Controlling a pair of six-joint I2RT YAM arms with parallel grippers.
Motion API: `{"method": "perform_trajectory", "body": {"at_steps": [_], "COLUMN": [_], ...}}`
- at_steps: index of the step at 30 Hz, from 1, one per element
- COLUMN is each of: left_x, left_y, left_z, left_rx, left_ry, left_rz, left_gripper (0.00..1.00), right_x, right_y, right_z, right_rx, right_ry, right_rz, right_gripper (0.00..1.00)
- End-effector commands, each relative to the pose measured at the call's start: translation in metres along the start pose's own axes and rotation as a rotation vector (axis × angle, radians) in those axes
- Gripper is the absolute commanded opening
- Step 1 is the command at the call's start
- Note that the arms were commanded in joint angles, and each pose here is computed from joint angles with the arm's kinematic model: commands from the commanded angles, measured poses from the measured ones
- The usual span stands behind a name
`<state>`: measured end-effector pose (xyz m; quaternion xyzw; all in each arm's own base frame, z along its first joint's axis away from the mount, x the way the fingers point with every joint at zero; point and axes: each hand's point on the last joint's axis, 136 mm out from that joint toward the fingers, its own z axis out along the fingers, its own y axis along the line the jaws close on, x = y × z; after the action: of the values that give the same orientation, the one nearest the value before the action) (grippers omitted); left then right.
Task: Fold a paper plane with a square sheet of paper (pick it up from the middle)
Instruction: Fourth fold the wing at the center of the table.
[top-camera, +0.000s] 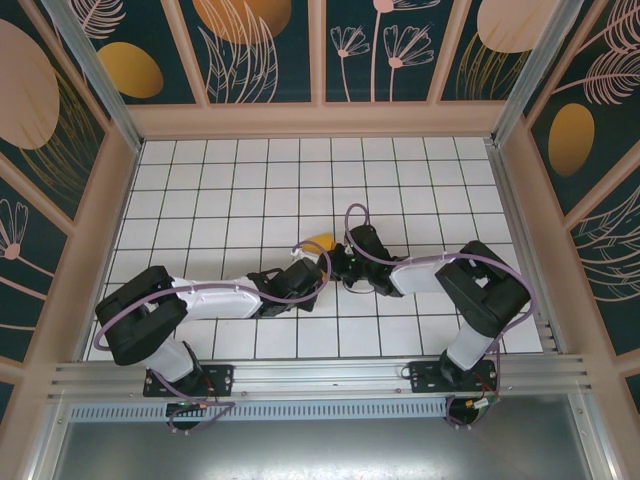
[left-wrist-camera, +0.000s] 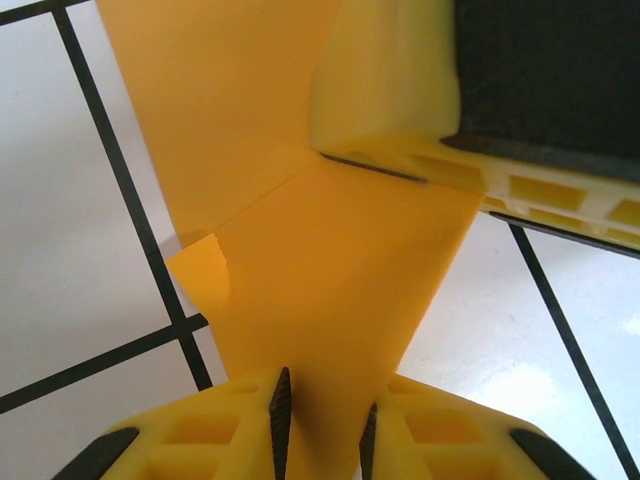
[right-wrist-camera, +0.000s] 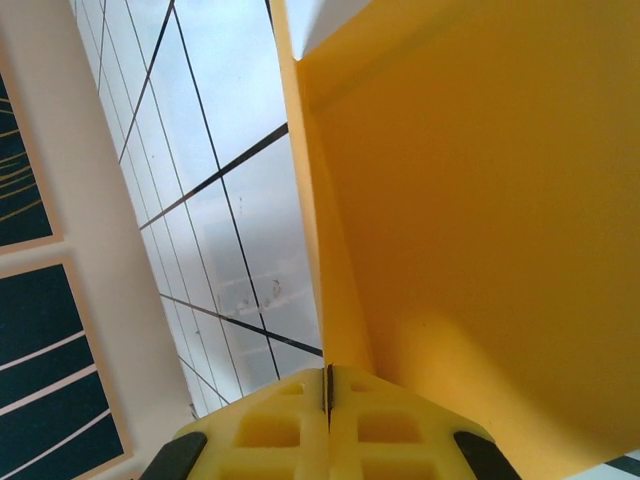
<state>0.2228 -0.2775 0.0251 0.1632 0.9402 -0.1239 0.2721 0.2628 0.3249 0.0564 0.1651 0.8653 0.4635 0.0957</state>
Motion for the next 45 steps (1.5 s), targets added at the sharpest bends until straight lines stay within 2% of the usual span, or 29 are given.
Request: {"method": "perform_trajectory", "body": {"at_steps": [1,3,6,10,14,18,21,28,33,37,45], "left_x": [-0.002,-0.002,-0.002,0.000,-0.001,-0.002,0.000,0.010,0.009,0.011,0.014], "left_y": [0.002,0.002,0.002,0.000,-0.002,-0.009,-0.013,-0.015,-0.022,-0.022,-0.023], "left_z": [-0.005,-0.005,-0.005,-0.003,-0.003,-0.006,-0.004,0.006,0.003,0.003,0.004], "left_rx": [-0.019,-0.017,-0.015,0.000,0.012,0.066,0.085,0.110,0.213,0.290,0.392], "left_ry": [-0.007,-0.007,-0.010,-0.011,-0.017,-0.029,-0.017,0.025,0.040,0.064,0.098], "left_rz": [0.005,0.008,0.007,0.008,0.011,0.020,0.025,0.035,0.018,-0.019,-0.075], "left_gripper": [0.26,0.23,0.20,0.14,0.10,0.09,0.09,0.08,0.09,0.09,0.09], "right_x": [-0.004,-0.002,-0.005,-0.013,-0.025,-0.037,-0.037,-0.036,-0.028,-0.020,0.001], "right_y": [0.009,0.011,0.015,0.023,0.030,0.026,0.025,0.039,0.031,0.018,0.019], "right_z": [0.000,-0.001,-0.008,-0.026,-0.050,-0.069,-0.073,-0.086,-0.081,-0.072,-0.048], "right_rx": [-0.001,-0.004,0.003,0.024,0.040,0.080,0.084,0.016,-0.019,0.012,-0.057], "right_ry": [-0.016,-0.013,-0.033,-0.082,-0.160,-0.234,-0.223,-0.255,-0.233,-0.177,-0.047], "right_rz": [-0.018,-0.032,-0.066,-0.125,-0.180,-0.216,-0.246,-0.305,-0.330,-0.315,-0.329], "right_gripper": [0.05,0.08,0.18,0.36,0.44,0.45,0.44,0.50,0.49,0.42,0.18]}}
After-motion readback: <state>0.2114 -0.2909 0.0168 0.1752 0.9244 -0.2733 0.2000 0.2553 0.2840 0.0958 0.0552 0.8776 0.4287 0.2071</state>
